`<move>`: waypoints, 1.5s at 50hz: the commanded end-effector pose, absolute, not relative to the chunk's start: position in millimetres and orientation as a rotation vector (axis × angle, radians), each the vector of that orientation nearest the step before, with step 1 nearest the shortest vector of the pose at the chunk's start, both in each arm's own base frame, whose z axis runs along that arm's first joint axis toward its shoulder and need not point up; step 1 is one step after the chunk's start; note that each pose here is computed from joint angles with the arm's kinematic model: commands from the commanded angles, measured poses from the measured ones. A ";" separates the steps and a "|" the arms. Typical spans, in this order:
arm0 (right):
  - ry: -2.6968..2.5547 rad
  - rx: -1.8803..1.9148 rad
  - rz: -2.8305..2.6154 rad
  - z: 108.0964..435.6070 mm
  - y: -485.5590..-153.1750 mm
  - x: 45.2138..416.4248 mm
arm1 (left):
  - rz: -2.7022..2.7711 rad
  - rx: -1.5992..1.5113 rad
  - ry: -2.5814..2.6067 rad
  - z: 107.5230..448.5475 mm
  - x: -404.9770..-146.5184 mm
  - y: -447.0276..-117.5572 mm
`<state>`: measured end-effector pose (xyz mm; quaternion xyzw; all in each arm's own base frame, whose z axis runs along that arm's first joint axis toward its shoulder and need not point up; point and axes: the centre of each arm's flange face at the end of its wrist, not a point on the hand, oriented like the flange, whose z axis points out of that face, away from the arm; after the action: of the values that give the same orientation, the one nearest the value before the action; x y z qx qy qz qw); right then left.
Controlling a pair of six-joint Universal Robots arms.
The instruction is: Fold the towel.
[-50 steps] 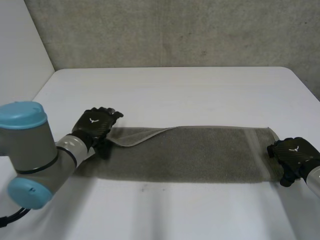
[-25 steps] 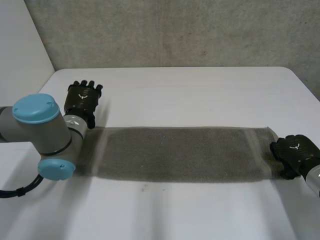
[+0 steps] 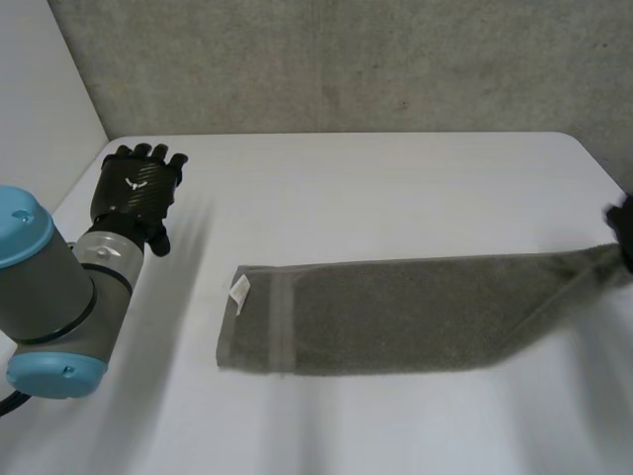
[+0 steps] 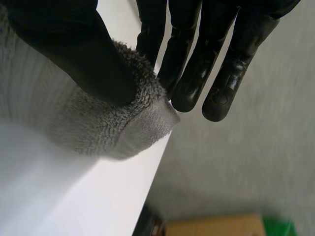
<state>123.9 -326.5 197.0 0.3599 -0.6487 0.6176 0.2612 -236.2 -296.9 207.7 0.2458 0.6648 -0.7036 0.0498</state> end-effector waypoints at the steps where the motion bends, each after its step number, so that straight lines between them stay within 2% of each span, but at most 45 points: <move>1: -1.587 1.206 2.013 227.3 -289.8 225.1 | -2.155 0.717 2.007 214.4 -232.6 -298.2; 4: -1.429 1.451 2.235 228.1 -239.4 306.7 | -2.188 0.687 1.990 224.7 -230.6 -296.6; 5: -1.429 1.452 2.236 228.1 -239.2 306.9 | -2.188 0.687 1.990 224.7 -230.6 -296.6; 7: -1.384 1.599 2.302 217.9 -208.2 345.8 | -2.207 0.660 2.006 228.4 -229.6 -295.2; 8: -1.384 1.600 2.302 217.8 -208.0 346.0 | -2.207 0.660 2.006 228.4 -229.6 -295.2; 10: -1.378 1.744 2.322 197.3 -184.5 374.8 | -2.210 0.637 2.045 229.0 -228.8 -293.0; 18: -1.487 2.090 2.316 145.6 -133.2 417.1 | -2.186 0.637 2.093 226.3 -227.7 -287.5; 23: -1.575 2.154 2.238 133.1 -130.7 420.9 | -2.180 0.642 2.102 224.7 -227.6 -285.0; 27: -1.625 2.131 2.189 137.2 -135.6 418.3 | -2.182 0.653 2.108 223.8 -230.1 -282.4; 32: -1.735 1.978 2.158 160.1 -148.5 404.3 | -2.182 0.693 2.130 219.4 -237.4 -273.1; 34: -1.931 1.809 2.141 171.6 -173.6 381.9 | -2.202 0.739 2.147 218.0 -248.7 -262.3; 38: -2.148 1.643 2.135 183.0 -187.9 357.5 | -2.228 0.781 2.162 218.0 -260.0 -251.0; 40: -2.312 1.486 2.116 189.8 -199.5 332.6 | -2.259 0.808 2.188 218.3 -269.8 -241.4; 43: -2.379 1.433 2.073 186.0 -203.9 319.2 | -2.273 0.815 2.209 217.2 -274.8 -237.3; 48: -2.530 1.316 1.881 159.6 -208.9 272.3 | -2.281 0.916 2.359 197.9 -307.9 -214.4; 55: -2.499 1.297 1.759 137.5 -210.6 245.5 | -2.185 1.071 2.461 170.6 -327.1 -189.5; 68: -2.381 1.315 1.841 129.7 -210.2 246.5 | -2.062 1.071 2.503 132.0 -336.5 -211.7; 75: -2.287 1.369 1.826 124.5 -216.1 246.6 | -2.019 0.851 2.442 130.1 -316.2 -245.4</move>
<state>246.1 -210.6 129.0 0.4030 -0.7217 0.5587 -0.0670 -333.6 -217.4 131.2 0.3041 0.7288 -0.6001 -0.1272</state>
